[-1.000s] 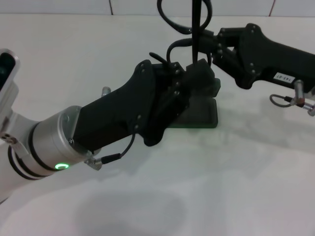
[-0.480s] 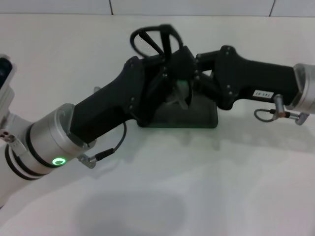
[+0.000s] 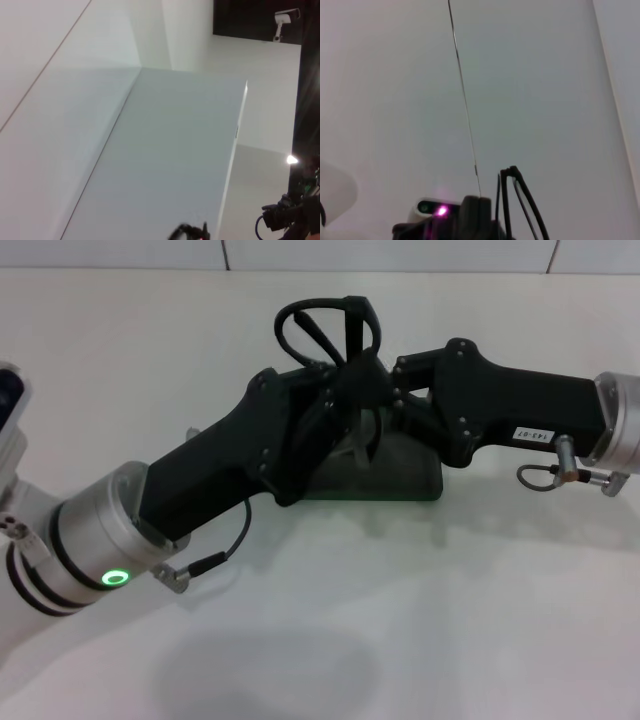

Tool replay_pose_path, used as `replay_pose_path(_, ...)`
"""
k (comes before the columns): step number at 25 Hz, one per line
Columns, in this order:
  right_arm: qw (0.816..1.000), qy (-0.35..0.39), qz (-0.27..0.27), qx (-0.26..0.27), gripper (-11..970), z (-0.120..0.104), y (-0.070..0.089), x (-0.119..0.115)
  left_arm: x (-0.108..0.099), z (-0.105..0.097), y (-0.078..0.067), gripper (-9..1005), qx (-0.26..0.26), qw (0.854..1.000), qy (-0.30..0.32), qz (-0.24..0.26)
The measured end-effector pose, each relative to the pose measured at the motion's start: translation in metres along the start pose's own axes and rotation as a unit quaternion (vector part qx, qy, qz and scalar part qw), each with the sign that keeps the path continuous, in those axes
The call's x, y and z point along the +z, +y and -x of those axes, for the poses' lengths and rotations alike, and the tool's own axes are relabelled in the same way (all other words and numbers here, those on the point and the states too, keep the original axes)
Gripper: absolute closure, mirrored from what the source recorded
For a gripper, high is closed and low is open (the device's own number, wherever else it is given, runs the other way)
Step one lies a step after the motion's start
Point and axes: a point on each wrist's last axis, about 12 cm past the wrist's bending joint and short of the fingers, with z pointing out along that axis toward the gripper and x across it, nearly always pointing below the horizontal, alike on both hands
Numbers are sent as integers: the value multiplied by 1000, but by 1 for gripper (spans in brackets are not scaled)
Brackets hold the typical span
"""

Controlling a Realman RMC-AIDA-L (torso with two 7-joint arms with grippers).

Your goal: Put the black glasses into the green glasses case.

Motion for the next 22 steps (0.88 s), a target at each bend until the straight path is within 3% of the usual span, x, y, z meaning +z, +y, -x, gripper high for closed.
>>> replay_pose_path(10, 999, 23, -25, -10, 924, 13, -11, -2, -23, -2, -9, 982, 0, 1000, 6, 24)
replay_pose_path(15, 991, 129, -20, -15, 923, 41, -24, 9, -45, 1, -15, 982, 3, 998, 52, 19)
replay_pose_path(19, 965, 261, -20, -30, 922, 66, -31, 33, -59, 3, -23, 982, -1, 995, 102, -10)
replay_pose_path(22, 927, 369, -33, -52, 922, 74, -34, 61, -67, 1, -29, 982, 9, 995, 104, -7)
